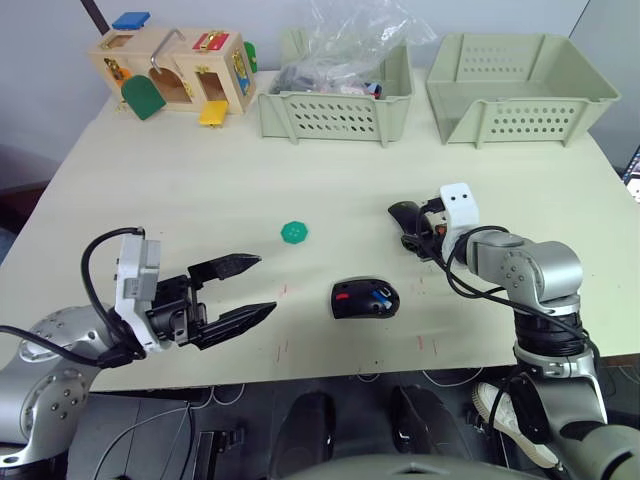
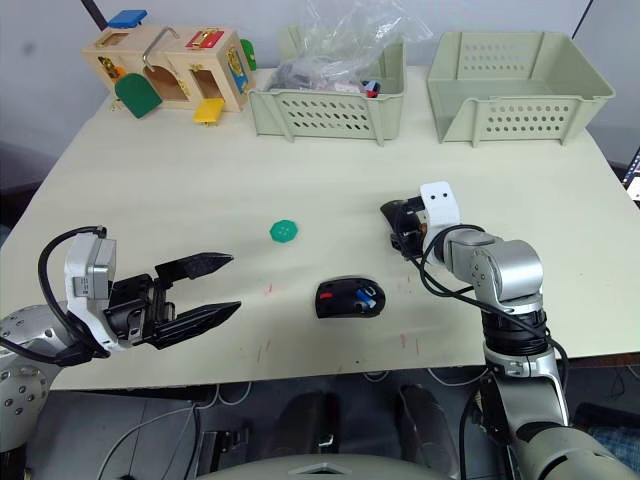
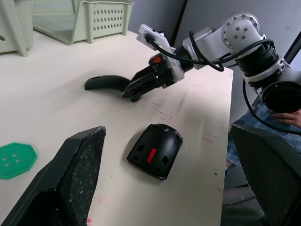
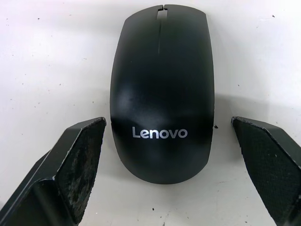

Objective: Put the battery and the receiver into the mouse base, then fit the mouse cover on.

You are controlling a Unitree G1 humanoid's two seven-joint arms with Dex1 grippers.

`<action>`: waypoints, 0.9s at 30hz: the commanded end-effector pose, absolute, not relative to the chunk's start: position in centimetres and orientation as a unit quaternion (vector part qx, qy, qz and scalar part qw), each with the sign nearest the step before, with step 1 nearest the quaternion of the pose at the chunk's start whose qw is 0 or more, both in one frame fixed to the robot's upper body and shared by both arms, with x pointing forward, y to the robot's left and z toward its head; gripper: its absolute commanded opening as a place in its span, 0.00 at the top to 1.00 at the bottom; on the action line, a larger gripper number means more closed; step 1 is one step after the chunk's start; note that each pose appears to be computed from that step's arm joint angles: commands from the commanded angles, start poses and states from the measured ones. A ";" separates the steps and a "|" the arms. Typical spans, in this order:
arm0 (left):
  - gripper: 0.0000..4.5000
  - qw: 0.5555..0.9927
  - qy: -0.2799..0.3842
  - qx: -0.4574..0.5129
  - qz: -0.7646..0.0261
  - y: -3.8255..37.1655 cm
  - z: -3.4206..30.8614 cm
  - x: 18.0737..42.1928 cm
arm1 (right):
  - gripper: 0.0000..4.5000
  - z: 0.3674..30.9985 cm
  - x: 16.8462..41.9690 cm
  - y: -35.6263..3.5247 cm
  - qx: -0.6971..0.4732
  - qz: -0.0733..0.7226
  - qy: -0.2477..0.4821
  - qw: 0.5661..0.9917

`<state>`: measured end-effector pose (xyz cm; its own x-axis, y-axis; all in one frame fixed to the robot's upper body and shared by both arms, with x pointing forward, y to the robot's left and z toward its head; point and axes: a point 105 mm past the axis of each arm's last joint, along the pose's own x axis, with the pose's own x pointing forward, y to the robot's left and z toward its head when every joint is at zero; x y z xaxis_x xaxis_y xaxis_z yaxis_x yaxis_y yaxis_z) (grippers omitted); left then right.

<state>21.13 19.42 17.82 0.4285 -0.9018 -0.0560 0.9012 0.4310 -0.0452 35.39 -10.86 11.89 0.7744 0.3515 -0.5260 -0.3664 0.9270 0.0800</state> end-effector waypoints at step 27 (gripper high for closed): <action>0.01 0.839 0.029 0.010 -0.543 19.0 18.0 20.8 | 0.00 14.0 35.2 -10.9 -0.030 0.202 0.244 0.948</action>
